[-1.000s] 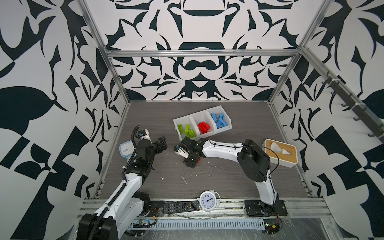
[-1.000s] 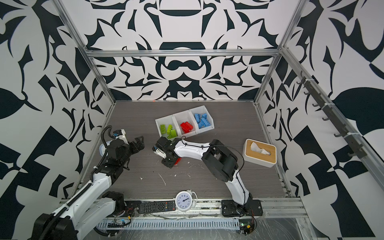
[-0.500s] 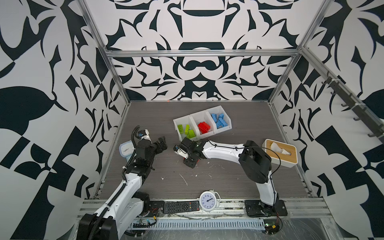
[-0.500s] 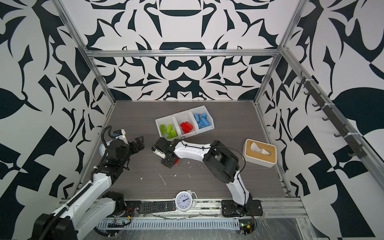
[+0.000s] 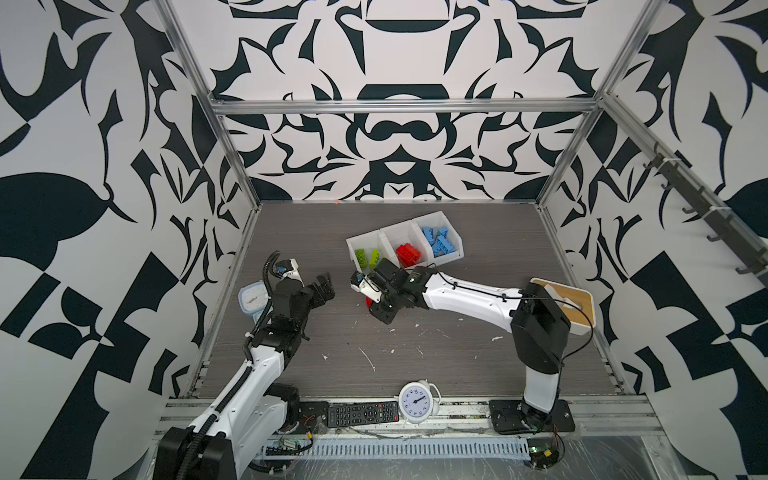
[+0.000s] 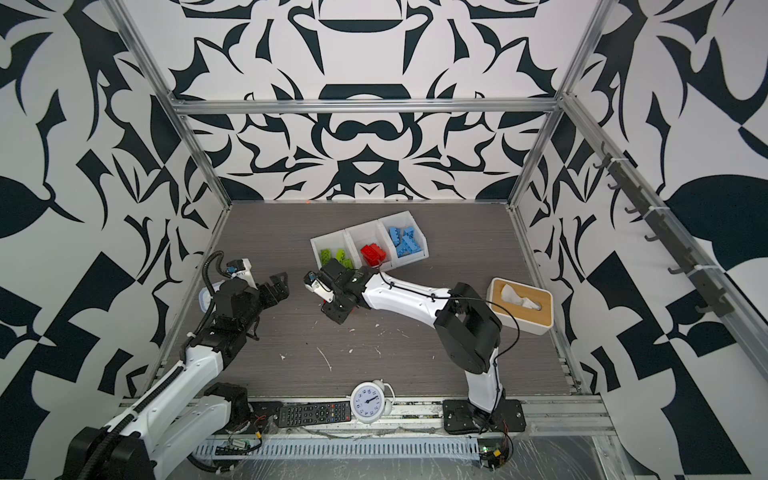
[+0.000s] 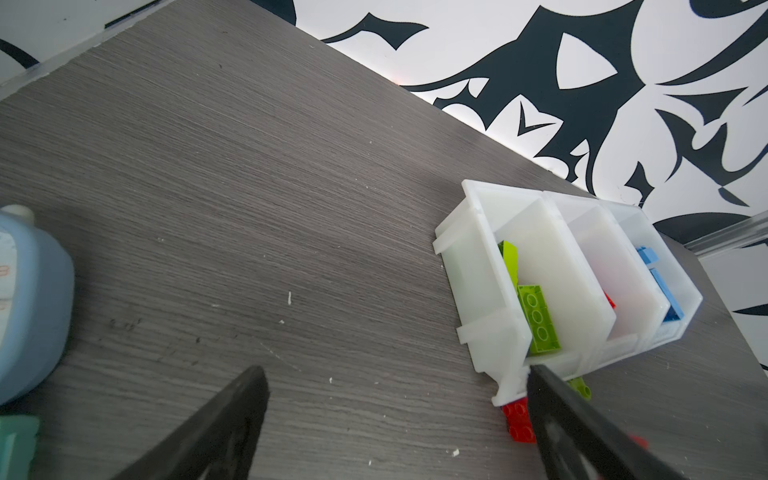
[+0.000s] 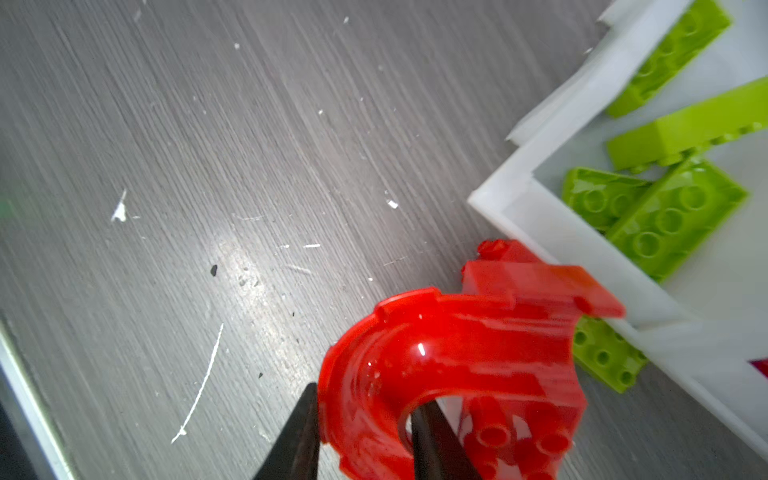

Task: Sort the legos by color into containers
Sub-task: 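Carry the red curved piece into the middle compartment and release, then move the right gripper down to the red square brick beside the bin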

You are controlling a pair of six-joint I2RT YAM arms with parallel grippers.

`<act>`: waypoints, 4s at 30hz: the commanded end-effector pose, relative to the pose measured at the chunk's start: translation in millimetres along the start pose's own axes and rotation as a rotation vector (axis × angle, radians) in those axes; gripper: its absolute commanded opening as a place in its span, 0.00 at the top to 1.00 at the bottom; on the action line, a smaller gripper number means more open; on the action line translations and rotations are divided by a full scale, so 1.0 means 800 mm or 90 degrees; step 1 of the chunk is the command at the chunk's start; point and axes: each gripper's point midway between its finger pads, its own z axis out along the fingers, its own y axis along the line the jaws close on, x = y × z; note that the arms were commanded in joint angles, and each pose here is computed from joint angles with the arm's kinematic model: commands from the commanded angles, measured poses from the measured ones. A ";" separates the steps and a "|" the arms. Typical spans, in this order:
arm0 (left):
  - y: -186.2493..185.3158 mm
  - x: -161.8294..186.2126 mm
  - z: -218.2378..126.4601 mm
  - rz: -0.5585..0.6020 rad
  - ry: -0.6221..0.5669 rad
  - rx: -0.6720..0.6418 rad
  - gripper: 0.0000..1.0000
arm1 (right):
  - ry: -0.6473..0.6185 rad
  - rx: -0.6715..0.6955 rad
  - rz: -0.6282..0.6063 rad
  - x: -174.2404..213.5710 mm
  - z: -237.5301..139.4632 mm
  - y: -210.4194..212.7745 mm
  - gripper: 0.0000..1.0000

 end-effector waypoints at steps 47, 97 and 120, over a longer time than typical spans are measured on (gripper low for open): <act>-0.008 -0.005 0.002 -0.002 0.003 0.016 0.00 | -0.123 0.021 0.166 -0.081 -0.041 -0.258 0.45; -0.009 -0.007 0.000 -0.005 -0.002 0.020 0.00 | -0.140 0.108 0.236 -0.014 0.039 -0.086 0.37; -0.011 -0.005 0.002 -0.002 0.006 0.022 0.00 | -0.084 0.141 0.188 -0.014 0.079 -0.081 0.44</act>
